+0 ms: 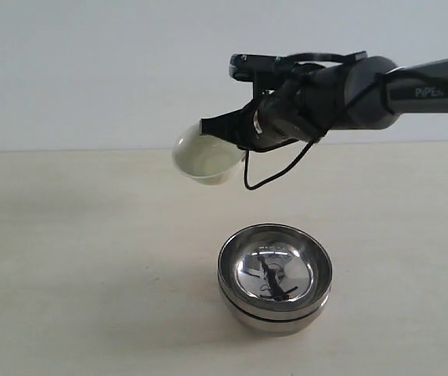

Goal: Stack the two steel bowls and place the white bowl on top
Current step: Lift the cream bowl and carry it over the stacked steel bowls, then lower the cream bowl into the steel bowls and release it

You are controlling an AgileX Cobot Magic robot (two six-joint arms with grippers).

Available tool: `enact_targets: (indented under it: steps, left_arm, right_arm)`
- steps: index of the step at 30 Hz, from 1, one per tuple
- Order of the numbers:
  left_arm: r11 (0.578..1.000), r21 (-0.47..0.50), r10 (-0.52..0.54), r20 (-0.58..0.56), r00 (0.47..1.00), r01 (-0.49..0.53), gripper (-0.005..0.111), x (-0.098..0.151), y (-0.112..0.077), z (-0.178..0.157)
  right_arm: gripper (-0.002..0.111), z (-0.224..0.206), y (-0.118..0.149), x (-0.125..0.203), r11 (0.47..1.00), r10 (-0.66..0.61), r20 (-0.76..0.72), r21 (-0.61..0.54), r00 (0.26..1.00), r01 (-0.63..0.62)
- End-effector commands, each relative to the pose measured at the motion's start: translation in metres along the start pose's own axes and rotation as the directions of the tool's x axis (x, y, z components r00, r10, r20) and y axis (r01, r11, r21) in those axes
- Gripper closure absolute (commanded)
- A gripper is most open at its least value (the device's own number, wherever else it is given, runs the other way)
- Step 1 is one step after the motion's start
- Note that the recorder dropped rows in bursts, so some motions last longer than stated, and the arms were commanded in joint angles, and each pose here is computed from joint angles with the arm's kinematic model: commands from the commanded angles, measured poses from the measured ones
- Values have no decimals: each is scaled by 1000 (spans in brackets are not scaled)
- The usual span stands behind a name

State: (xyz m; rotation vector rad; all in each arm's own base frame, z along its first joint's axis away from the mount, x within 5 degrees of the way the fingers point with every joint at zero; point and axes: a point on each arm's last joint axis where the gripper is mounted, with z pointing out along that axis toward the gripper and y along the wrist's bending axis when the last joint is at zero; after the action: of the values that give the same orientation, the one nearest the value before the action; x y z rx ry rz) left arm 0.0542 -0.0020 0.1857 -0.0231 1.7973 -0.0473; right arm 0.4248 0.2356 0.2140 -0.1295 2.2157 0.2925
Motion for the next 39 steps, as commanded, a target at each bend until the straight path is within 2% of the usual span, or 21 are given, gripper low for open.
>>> enact_targets:
  steps: [1, 7, 14, 22, 32, 39]
  left_arm:
    - [1000, 5, -4, 7, 1000, 4, 103, 0, 0, 0]
    - [1000, 5, -4, 7, 1000, 4, 103, 0, 0, 0]
    - [1000, 5, -4, 7, 1000, 4, 103, 0, 0, 0]
    - [1000, 5, -4, 7, 1000, 4, 103, 0, 0, 0]
    - [1000, 5, -4, 7, 1000, 4, 103, 0, 0, 0]
    - [1000, 5, -4, 7, 1000, 4, 103, 0, 0, 0]
  right_arm:
    - [108, -27, 0, -9, 999, -32, -78, 8, 996, 33]
    - [108, -60, 2, -15, 997, -72, -164, -44, 984, 66]
    - [108, -108, -15, -13, 997, -77, -165, -33, 983, 72]
    - [108, -147, -31, 16, 994, -110, -205, -29, 972, 106]
    - [108, -144, -48, 75, 992, -130, -272, -40, 953, 124]
    - [108, -140, -51, 90, 991, -133, -242, -64, 961, 121]
